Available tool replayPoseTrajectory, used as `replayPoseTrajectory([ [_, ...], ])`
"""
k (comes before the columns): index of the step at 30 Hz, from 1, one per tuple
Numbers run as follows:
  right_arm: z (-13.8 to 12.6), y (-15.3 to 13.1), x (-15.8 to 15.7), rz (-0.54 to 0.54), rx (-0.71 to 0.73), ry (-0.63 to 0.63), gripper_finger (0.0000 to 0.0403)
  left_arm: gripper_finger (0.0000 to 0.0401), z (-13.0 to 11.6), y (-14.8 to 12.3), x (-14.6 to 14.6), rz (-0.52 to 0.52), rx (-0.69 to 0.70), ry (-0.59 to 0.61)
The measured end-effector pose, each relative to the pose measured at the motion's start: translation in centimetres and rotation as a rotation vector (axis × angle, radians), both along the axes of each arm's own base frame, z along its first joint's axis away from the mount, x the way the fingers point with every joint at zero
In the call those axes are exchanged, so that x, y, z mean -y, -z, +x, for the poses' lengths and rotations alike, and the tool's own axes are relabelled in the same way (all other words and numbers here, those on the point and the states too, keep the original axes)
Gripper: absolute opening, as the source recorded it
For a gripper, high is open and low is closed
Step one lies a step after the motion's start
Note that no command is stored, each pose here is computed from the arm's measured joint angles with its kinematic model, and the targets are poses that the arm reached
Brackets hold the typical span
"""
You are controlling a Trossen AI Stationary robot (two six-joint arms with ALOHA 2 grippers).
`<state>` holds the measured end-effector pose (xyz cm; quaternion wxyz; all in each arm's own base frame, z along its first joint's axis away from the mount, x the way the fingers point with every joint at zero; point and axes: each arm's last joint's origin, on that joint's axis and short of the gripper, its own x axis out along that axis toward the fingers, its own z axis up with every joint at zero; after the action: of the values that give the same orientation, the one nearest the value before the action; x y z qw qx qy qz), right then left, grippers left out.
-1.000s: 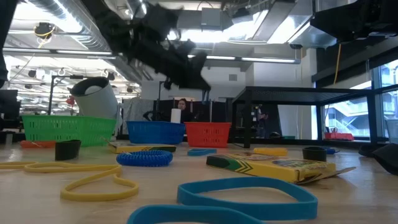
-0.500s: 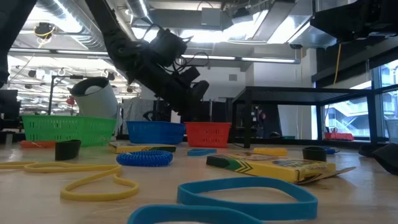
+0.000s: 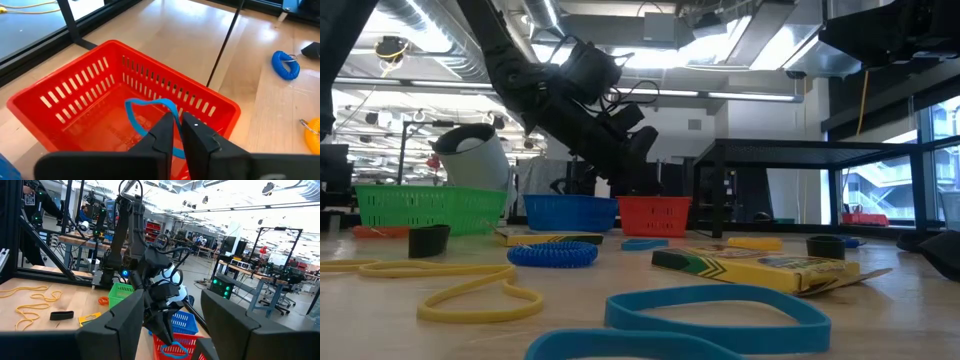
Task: Pick & Place Office Desk Supplies
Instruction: Put the blue rubber band into the red bin, then put the yellow crayon box into the blue bin
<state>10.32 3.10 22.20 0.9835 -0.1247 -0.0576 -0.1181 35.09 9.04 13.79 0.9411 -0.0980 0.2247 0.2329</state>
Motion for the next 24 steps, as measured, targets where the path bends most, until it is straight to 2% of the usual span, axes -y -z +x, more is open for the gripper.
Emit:
replayPoseTrajectory([
  [17, 0.0, 0.0, 0.0, 0.003, 0.0, 0.0, 0.0201, 0.0101, 0.1, -0.1, 0.2, -0.001, 0.002, 0.007],
  [24, 0.0, 0.1, 0.0, -0.002, -0.009, 0.0, 0.0201, 0.0122, 0.1, -2.9, 2.5, -0.068, 0.1, 0.23],
])
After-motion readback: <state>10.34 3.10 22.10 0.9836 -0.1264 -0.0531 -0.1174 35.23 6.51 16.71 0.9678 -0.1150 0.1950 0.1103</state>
